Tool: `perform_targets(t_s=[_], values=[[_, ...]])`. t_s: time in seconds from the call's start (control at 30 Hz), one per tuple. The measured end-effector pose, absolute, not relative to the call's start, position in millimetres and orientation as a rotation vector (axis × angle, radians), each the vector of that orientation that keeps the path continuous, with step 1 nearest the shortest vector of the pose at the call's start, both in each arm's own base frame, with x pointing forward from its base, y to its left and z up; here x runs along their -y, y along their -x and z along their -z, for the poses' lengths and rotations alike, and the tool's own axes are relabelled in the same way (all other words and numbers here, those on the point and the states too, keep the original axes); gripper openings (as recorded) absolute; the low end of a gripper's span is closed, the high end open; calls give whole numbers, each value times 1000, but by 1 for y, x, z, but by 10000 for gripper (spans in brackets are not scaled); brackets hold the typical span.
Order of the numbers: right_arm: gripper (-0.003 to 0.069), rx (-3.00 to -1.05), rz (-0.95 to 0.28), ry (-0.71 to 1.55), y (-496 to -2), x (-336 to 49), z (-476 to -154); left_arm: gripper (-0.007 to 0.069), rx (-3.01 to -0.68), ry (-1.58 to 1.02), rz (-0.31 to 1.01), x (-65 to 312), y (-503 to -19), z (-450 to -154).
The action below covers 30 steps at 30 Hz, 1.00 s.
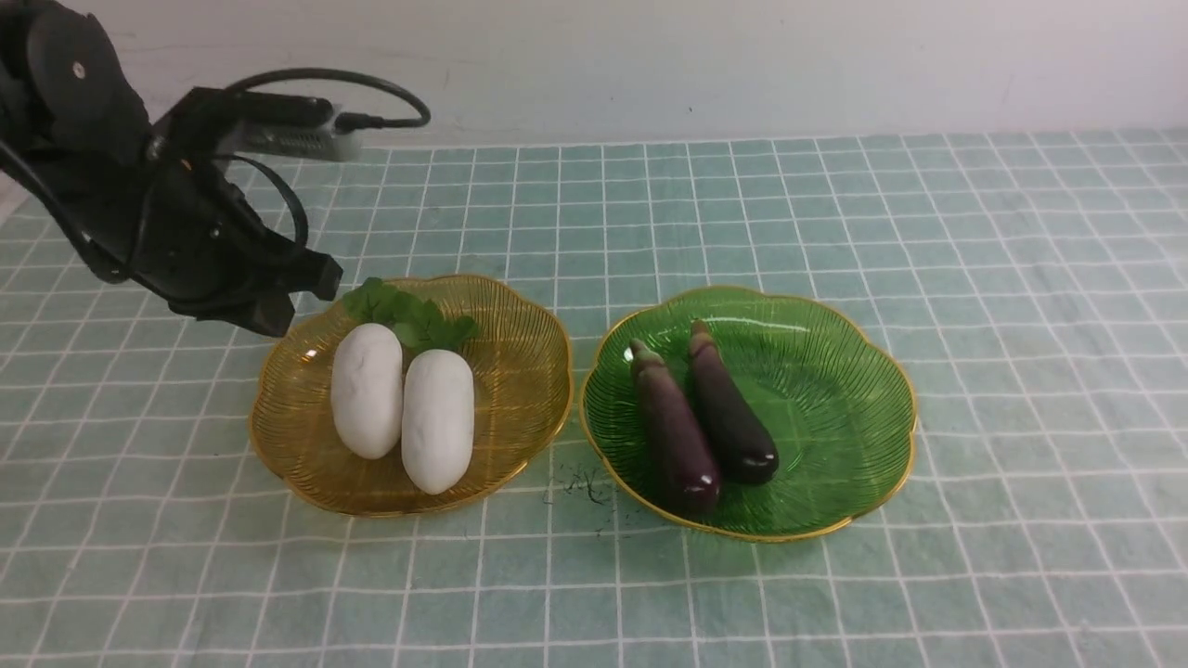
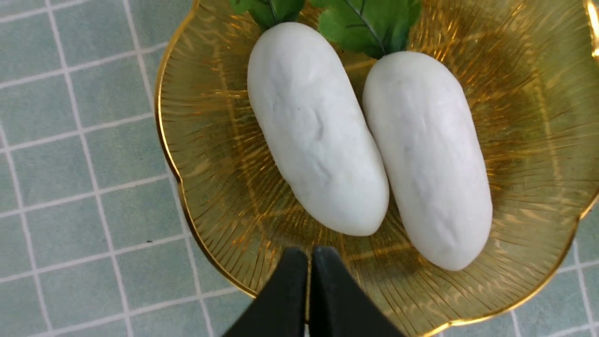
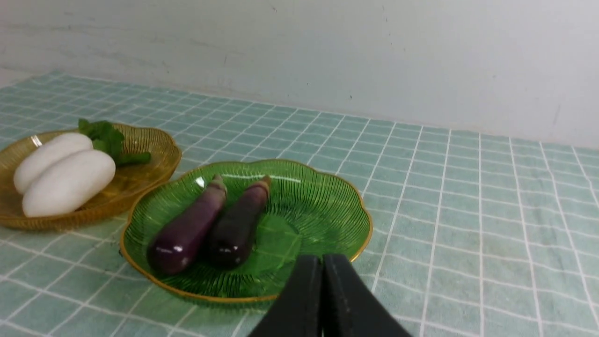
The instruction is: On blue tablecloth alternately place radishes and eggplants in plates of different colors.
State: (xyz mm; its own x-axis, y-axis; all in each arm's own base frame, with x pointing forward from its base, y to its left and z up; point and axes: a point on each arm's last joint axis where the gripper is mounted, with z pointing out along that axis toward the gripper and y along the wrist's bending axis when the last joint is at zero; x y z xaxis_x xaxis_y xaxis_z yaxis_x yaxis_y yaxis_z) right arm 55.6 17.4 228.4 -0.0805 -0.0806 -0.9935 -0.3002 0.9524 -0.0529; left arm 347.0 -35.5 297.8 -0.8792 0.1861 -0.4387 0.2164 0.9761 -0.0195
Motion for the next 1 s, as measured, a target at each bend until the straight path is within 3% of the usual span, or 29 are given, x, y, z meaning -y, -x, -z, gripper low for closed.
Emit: perform_targets(t_s=[0.27,0.5,0.63,1.0], values=[[-15,-1697,-90,194,-54,-9,-196,-8,-2704,-300,93,34,-332,-311],[-15,-1748,-37,139,-55,-6,-182,-8,-2651,-312,58,30,-306,-343],[-15,-1759,-37,140,-55,-6,-181,-8,-2613,-318,52,27,-269,-376],[-15,-1766,-37,140,-55,-6,-181,-8,-2452,-311,42,21,-187,-427]])
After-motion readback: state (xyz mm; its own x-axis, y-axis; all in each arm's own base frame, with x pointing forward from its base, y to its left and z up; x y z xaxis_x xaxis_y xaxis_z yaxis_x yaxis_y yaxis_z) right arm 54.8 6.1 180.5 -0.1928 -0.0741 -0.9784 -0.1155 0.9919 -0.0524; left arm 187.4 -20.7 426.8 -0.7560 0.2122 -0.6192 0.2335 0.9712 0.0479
